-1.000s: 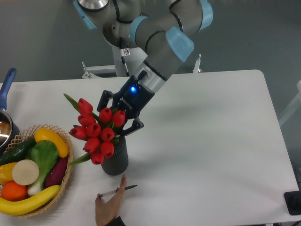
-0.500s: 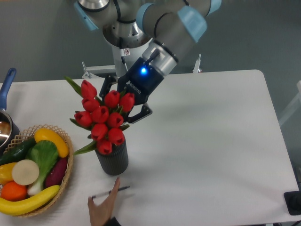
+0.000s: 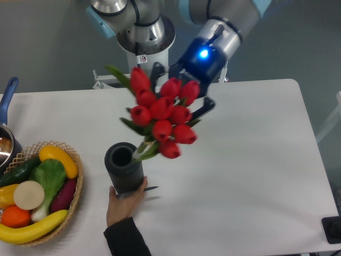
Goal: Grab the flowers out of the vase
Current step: 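Raise the tulip bouquet higher, carrying it away from the vase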
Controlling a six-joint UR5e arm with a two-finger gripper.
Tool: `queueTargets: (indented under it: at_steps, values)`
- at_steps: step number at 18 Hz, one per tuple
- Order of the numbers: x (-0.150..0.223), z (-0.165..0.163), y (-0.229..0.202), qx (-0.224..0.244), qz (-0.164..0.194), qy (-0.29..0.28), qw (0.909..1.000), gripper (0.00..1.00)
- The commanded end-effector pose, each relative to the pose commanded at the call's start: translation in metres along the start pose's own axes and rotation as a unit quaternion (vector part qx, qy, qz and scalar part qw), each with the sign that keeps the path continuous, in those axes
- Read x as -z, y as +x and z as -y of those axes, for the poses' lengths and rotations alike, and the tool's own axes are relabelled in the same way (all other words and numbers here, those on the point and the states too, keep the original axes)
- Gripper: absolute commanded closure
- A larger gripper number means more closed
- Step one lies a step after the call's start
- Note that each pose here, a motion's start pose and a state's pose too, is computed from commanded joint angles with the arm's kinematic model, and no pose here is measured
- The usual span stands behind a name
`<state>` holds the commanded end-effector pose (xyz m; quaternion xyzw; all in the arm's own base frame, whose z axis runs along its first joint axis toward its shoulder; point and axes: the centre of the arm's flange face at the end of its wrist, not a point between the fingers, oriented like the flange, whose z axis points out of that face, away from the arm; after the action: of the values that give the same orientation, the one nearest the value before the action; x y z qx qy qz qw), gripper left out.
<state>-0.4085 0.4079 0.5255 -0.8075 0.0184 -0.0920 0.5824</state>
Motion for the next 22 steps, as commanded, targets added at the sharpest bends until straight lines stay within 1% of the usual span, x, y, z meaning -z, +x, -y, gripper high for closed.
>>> queueTargets:
  at_steps: [2, 4, 9, 12, 15, 22]
  values:
    - [0.016, 0.0, -0.011, 0.0, 0.017, 0.002, 0.9999, 0.53]
    - [0.024, -0.002, -0.018, -0.003, 0.025, 0.003, 0.9997, 0.53]
    - [0.037, -0.015, -0.034, -0.032, 0.04, 0.001, 0.9987, 0.53]
    - [0.035, -0.023, -0.039, -0.048, 0.04, -0.002, 0.9981, 0.53]
    - [0.028, -0.032, -0.043, -0.043, 0.034, -0.005, 0.9985, 0.53]
    - [0.027, -0.038, -0.04, -0.035, 0.032, -0.006, 0.9988, 0.53]
